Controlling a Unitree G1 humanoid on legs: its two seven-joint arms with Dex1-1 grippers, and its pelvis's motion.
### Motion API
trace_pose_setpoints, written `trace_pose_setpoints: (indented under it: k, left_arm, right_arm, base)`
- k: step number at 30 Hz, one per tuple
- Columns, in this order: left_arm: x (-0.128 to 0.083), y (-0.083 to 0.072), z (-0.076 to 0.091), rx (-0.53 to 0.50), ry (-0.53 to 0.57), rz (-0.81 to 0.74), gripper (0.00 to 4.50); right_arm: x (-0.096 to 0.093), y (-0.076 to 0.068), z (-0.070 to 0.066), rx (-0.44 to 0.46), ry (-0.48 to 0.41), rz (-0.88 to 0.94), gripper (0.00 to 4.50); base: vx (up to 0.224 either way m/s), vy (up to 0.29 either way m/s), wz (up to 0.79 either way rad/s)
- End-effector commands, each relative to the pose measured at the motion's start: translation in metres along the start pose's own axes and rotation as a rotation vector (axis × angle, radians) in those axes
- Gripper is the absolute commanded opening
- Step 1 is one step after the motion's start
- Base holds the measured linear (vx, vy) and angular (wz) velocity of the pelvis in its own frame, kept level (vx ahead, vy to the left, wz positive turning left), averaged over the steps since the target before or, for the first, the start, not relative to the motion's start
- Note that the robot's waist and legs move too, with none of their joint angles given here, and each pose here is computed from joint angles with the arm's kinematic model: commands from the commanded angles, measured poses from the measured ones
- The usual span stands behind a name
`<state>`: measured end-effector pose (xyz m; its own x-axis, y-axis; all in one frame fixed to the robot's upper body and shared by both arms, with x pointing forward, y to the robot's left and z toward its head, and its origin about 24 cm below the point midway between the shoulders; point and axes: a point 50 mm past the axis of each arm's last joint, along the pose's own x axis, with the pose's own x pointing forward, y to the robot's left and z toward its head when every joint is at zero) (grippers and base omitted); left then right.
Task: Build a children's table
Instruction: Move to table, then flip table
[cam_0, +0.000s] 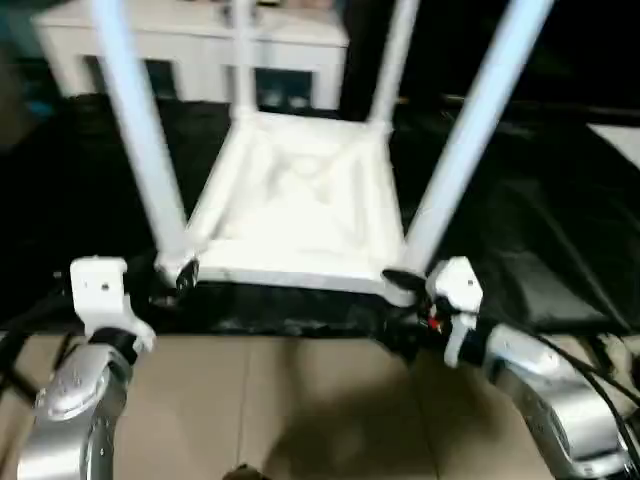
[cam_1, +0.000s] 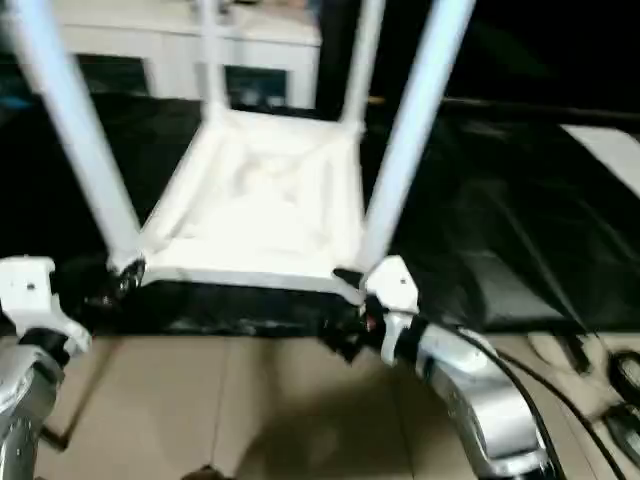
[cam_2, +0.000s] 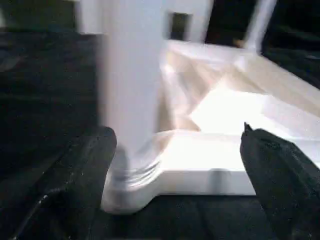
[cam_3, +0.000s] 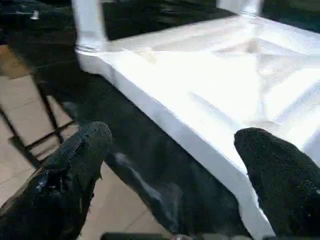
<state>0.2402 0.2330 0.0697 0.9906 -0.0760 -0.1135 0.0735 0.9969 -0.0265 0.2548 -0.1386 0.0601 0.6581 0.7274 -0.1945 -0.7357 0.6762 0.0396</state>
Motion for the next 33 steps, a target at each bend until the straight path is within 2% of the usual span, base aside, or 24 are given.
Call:
trace_pose_setpoints:
  k: [1, 2, 3, 7, 11, 14, 17, 19, 22, 27, 31, 33]
  left_arm:
    - [0.018, 0.003, 0.005, 0.022, -0.02, -0.049, 4.44]
    - [0.025, 0.006, 0.008, 0.04, -0.022, -0.052, 4.44]
    - [0.025, 0.006, 0.008, 0.04, -0.022, -0.052, 4.44]
    - [0.043, 0.014, 0.017, 0.031, -0.047, -0.025, 4.44]
    - [0.049, 0.015, 0.021, 0.018, -0.067, -0.007, 4.44]
    - [0.049, 0.013, 0.019, -0.004, -0.065, -0.008, 4.44]
    - [0.052, 0.013, 0.018, -0.002, -0.075, 0.0, 4.44]
    - [0.058, 0.027, 0.018, -0.006, -0.071, 0.103, 4.44]
    - [0.06, 0.036, 0.02, -0.027, -0.084, 0.174, 4.44]
    - [0.066, 0.034, 0.023, -0.062, -0.109, 0.133, 4.44]
    - [0.081, 0.021, 0.025, -0.071, -0.123, -0.028, 4.44]
    - [0.088, 0.016, 0.025, -0.044, -0.103, -0.078, 4.44]
  right_arm:
    - [0.009, -0.022, 0.006, -0.013, -0.029, -0.136, 4.5]
    - [0.012, -0.028, 0.008, -0.012, -0.041, -0.18, 4.5]
    - [0.012, -0.028, 0.008, -0.012, -0.041, -0.18, 4.5]
    - [0.012, -0.053, 0.01, -0.006, -0.057, -0.318, 4.5]
    - [0.01, -0.061, 0.008, -0.029, -0.051, -0.333, 4.5]
    - [0.01, -0.057, 0.008, -0.031, -0.055, -0.292, 4.5]
    - [0.013, -0.047, 0.007, -0.022, -0.06, -0.209, 4.5]
    - [0.015, -0.026, 0.006, -0.009, -0.06, -0.039, 4.5]
    - [0.015, -0.013, 0.002, -0.021, -0.042, 0.038, 4.5]
    - [0.018, -0.009, 0.002, -0.011, -0.055, 0.052, 4.5]
    - [0.026, -0.009, 0.004, 0.002, -0.061, 0.059, 4.5]
    - [0.031, -0.008, 0.005, 0.005, -0.059, 0.065, 4.5]
  base:
    - [-0.022, 0.026, -0.27]
    - [0.0, 0.0, 0.0]
    - [-0.008, -0.009, -0.22]
    - [0.0, 0.0, 0.0]
    - [0.0, 0.0, 0.0]
    - [0.0, 0.0, 0.0]
    - [0.0, 0.0, 0.0]
    - [0.0, 0.0, 0.0]
    - [0.0, 0.0, 0.0]
    - [0.0, 0.0, 0.0]
    - [0.0, 0.0, 0.0]
    - [0.0, 0.0, 0.0]
